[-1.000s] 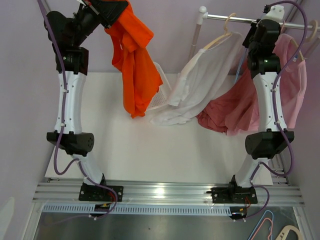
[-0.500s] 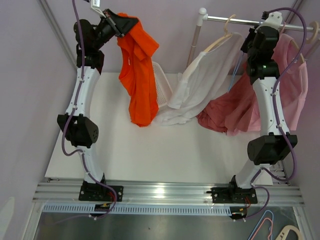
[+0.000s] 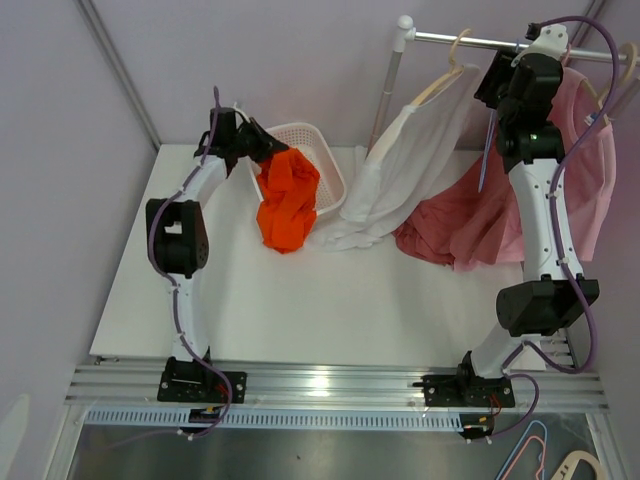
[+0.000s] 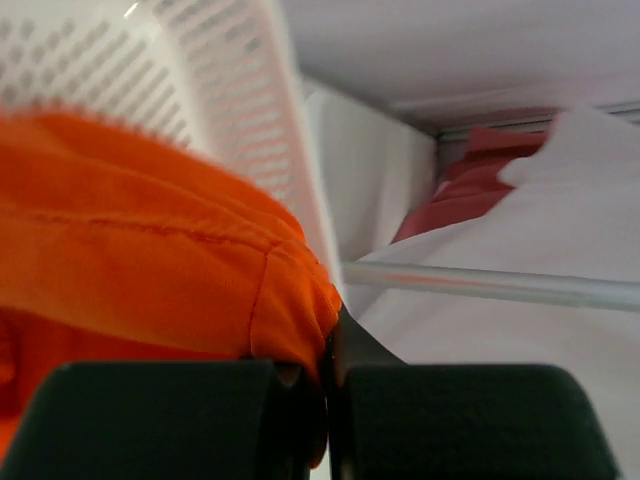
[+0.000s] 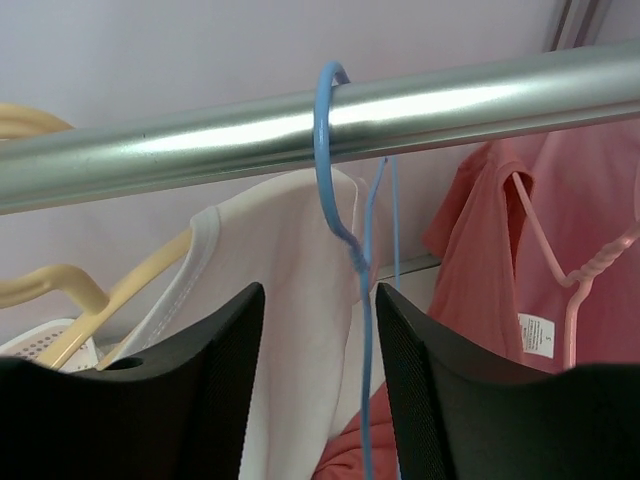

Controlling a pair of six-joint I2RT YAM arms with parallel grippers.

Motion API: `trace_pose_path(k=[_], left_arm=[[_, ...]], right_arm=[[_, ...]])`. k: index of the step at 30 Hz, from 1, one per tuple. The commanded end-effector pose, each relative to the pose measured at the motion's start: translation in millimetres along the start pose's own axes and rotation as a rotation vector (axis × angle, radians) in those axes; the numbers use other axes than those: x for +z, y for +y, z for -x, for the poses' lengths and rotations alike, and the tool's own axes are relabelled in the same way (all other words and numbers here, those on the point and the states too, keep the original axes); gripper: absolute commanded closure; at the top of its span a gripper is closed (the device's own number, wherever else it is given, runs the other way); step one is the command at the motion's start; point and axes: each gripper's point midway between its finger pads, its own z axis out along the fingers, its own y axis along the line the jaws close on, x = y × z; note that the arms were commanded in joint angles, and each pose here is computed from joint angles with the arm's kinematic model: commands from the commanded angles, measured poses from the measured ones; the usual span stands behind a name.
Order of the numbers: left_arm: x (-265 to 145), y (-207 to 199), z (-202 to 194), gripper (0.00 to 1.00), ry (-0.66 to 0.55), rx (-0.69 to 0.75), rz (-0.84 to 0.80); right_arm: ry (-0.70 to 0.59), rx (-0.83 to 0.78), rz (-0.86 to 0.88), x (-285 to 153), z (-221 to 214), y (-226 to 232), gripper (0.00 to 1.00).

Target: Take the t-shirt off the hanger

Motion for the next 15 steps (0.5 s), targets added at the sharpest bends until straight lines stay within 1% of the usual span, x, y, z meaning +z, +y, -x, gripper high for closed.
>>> trace_pose_path(k=[1,3,4,5,6,7,8,9,10,11,12,14,15], left_arm=[[2,20,-16,0.99,0.058,-0.082,0.062],[5,35,-28,0.99,0.093,-0.098,0.108],[7,39,-36,0.99,0.113,-0.103,0.125],[8,44,-41,0.99,0.121,-0.103,0.147],[9,48,-47,0.98,0.134,-0.094,0.165],[10,52,-56,0.92,0.153,-0.097,0.187],[12,55,-61,0.74,0.163,-0.093,0.200],[13,56,-65,0.65,0.175,-0.095,0.200],[16,56,-71,0.53,0.194,-0.099,0.197],[16,57,-74,0.31,0.206,-0.108,0.196],[16,53,-78,0.19,0.224,-0.112,0.181],[13,47,-80,0.01,0.232,-0.080,0.176],[11,45,-79,0.01,0.220,-0.056,0.187]], right_arm=[[-0.083,0.028,0.035,-28,40,6,0.45],[-0.094,0.034,0.049,-38,49,12,0.37],[-0.104,0.036,0.031,-43,53,14,0.28],[-0.080,0.004,0.007,-47,49,16,0.21],[-0.076,-0.016,-0.009,-51,50,22,0.20],[-0.099,-0.016,0.016,-63,63,42,0.20],[-0.060,-0.029,0.023,-62,53,50,0.20],[-0.050,-0.018,0.052,-65,53,59,0.20],[-0.041,-0.002,0.079,-66,53,67,0.21],[-0.039,0.018,0.117,-70,57,74,0.23],[-0.020,0.035,0.131,-64,51,80,0.23],[-0.016,0.047,0.143,-62,52,87,0.24],[-0.013,0.044,0.144,-60,50,89,0.25]])
